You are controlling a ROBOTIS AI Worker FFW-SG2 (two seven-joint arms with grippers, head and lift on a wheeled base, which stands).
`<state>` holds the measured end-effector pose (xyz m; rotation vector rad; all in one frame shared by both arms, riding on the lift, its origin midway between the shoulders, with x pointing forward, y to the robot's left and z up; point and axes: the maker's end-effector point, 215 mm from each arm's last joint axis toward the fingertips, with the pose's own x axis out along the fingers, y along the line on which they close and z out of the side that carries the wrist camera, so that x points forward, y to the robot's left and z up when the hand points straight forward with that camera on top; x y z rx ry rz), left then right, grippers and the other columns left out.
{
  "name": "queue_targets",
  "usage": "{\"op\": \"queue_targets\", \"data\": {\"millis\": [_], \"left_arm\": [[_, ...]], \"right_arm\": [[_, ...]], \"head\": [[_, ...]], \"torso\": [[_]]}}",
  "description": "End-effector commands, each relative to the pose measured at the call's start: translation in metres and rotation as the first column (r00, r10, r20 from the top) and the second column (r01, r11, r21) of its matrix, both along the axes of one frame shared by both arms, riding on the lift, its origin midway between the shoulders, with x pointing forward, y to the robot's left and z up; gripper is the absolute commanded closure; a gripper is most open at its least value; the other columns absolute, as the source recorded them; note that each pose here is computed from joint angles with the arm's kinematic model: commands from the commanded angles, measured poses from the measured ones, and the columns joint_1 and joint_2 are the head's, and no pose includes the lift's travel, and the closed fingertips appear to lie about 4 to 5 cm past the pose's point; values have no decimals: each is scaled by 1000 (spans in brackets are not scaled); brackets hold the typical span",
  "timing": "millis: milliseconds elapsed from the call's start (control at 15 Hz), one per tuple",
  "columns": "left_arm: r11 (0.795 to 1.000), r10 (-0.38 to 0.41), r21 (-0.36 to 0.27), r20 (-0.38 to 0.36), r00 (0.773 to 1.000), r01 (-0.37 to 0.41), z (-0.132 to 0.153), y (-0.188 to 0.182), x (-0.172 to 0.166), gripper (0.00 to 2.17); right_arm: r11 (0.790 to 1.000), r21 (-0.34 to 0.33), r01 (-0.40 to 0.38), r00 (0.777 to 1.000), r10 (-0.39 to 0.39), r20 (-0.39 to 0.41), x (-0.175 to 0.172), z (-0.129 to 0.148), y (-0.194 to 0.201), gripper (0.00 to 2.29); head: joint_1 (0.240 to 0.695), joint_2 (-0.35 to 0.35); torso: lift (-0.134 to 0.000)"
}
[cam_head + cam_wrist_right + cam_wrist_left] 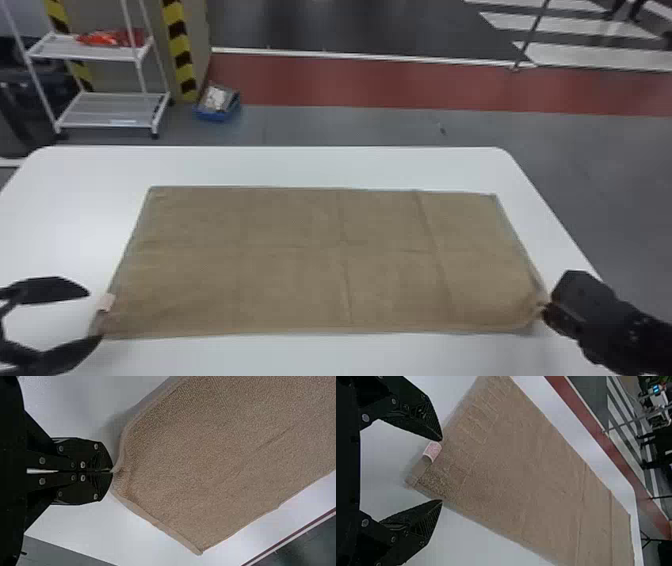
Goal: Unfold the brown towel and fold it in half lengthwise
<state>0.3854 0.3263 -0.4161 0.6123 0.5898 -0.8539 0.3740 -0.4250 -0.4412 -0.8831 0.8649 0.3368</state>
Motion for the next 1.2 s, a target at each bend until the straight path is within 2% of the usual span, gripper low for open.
{"op": "queue_targets", "data": {"millis": [0,200,600,733,867,1000,1133], "left_arm": [[997,-63,42,-33,997,64,-15,-6,-5,417],[994,-96,48,-58,994,99,-24,-10,-9,535],[992,-99,70,-91,991,105,-44,-8,-2,539],[991,-98,78,-95,991,105,-46,-6,2,910],[990,-99,95,-97,990,109,-48,-3,5,910],[987,-101,114,-100,990,112,-47,3,7,1025],[982,-134,115,-116,984,147,-40,5,4,1021]], "right_arm": [[1000,1,3,1000,-3,3,-2,2,1,1531],[1000,-5,14,1000,-14,9,-2,4,-6,1531],[1000,-4,20,1000,-20,15,-2,6,-9,1531],[1000,-3,24,1000,-24,13,-3,6,-10,1531],[999,0,33,999,-33,15,-3,6,-13,1531],[999,6,47,999,-48,24,-4,11,-19,1531],[998,18,62,997,-63,36,-4,17,-24,1531]], "head": [[695,-146],[695,-160],[695,-174],[695,-174],[695,-174],[695,-173],[695,-173]], "torso": [[-123],[-123],[-123],[-123],[-123],[-123],[-123]]}}
